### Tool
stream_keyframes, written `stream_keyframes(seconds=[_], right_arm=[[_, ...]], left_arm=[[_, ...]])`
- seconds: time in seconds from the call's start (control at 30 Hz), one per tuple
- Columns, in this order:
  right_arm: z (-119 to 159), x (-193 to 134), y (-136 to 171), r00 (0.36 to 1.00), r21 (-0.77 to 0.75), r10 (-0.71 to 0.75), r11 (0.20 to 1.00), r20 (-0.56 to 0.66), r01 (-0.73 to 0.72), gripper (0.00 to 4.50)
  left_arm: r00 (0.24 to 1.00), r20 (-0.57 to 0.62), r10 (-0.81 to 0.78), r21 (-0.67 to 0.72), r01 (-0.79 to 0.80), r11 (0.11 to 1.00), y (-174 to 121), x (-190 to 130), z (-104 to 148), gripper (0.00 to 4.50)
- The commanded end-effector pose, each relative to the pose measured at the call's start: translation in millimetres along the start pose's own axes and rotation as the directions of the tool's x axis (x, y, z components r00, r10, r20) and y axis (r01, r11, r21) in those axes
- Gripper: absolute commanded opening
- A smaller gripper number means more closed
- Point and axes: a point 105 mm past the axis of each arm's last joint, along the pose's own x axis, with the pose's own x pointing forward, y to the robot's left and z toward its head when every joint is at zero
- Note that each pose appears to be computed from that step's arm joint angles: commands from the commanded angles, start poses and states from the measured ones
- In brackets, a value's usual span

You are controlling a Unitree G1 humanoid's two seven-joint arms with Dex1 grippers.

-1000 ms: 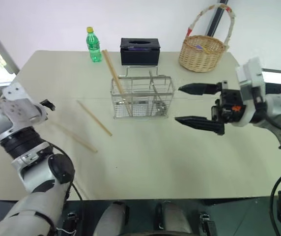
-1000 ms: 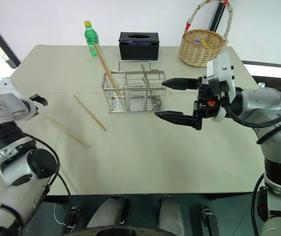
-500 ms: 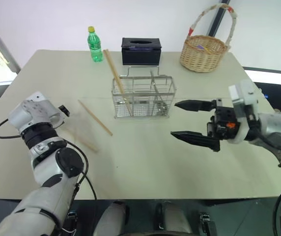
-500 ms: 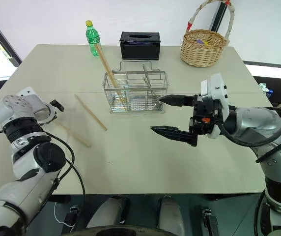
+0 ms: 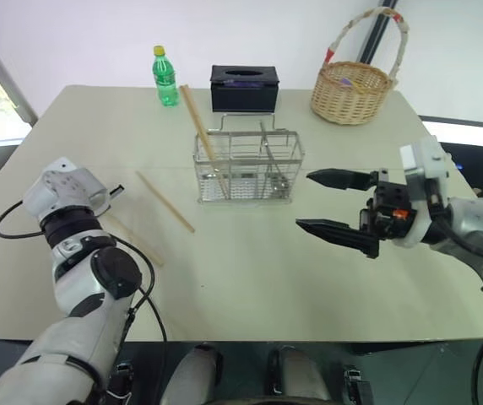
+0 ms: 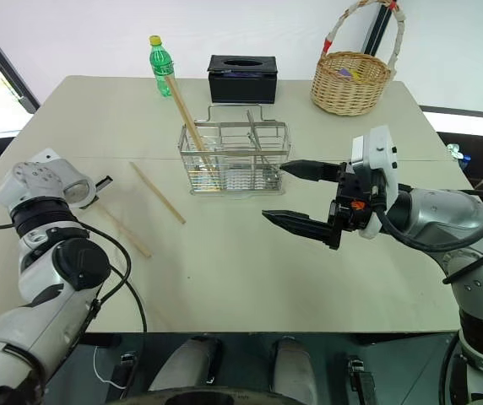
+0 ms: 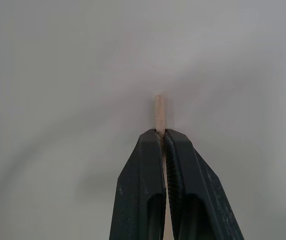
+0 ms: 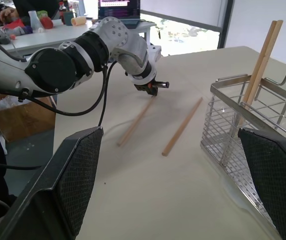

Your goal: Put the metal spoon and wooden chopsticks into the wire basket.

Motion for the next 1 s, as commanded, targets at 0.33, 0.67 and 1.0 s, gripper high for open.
stream_keyframes(seconds=[0.33, 0.67, 1.0], right_arm=[[10.7, -0.1, -2.1, 1.0, -0.047, 0.001, 0.999, 0.025, 0.001, 4.5], [8.5, 0.1, 0.4, 1.0, -0.043, -0.016, 0.999, 0.026, 0.017, 4.5], [6.7, -1.4, 1.4, 0.995, -0.038, -0.081, 0.996, 0.051, 0.083, 4.5]], left_arm=[[0.862, 0.457, -0.218, -0.02, 0.255, 0.967, -10.5, -47.7, 111.5, 0.04], [0.263, 0.693, -0.671, 0.114, 0.879, 0.463, -89.2, -195.9, 184.0, 0.04], [0.018, 0.504, -0.864, 0.452, 0.847, 0.281, -157.4, -252.1, 136.0, 0.04]])
